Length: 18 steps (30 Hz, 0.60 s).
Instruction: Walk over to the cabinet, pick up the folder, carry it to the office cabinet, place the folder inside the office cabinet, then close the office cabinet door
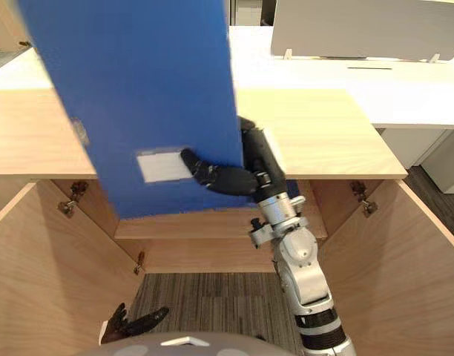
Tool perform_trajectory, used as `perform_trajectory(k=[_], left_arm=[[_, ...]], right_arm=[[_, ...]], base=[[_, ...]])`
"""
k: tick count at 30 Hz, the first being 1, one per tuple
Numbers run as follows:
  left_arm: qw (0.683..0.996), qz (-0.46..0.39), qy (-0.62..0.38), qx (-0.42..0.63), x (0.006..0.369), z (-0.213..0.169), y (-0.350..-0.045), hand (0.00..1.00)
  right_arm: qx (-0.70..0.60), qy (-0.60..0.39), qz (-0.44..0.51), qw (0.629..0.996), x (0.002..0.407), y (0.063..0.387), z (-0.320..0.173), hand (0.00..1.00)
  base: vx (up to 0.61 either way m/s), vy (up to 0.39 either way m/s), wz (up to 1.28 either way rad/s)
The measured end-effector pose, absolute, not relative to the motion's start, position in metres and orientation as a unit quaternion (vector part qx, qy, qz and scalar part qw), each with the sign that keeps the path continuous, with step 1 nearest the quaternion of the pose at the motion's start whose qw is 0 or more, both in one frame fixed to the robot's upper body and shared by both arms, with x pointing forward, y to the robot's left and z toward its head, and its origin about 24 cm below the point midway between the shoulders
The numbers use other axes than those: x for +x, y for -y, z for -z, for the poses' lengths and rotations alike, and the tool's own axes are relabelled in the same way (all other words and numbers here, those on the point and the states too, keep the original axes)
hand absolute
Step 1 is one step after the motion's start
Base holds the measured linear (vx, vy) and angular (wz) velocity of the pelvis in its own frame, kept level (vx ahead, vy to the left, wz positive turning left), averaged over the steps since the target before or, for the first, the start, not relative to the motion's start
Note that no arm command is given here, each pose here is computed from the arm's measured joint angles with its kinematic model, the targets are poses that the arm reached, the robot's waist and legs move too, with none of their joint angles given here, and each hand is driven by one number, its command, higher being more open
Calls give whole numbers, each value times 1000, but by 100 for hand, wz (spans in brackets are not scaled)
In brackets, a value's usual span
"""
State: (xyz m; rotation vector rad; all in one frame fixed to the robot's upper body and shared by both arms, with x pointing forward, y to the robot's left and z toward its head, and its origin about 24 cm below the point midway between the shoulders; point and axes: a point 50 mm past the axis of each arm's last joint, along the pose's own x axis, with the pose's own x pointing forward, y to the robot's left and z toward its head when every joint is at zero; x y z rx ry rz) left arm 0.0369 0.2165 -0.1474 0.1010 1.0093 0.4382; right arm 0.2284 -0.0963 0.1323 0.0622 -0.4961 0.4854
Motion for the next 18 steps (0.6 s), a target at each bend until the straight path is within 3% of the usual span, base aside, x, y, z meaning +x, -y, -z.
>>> perform_trajectory(k=[9, 18], left_arm=[[835, -162, -521, 76, 29, 157, -219, 100], [887, -104, -433, 120, 110, 143, -216, 100]], right_arm=[[-57, 195, -324, 924, 222, 76, -106, 0], [-254, 188, -362, 877, 253, 68, -93, 0]], base=[[-35, -4, -9], [-89, -4, -8]])
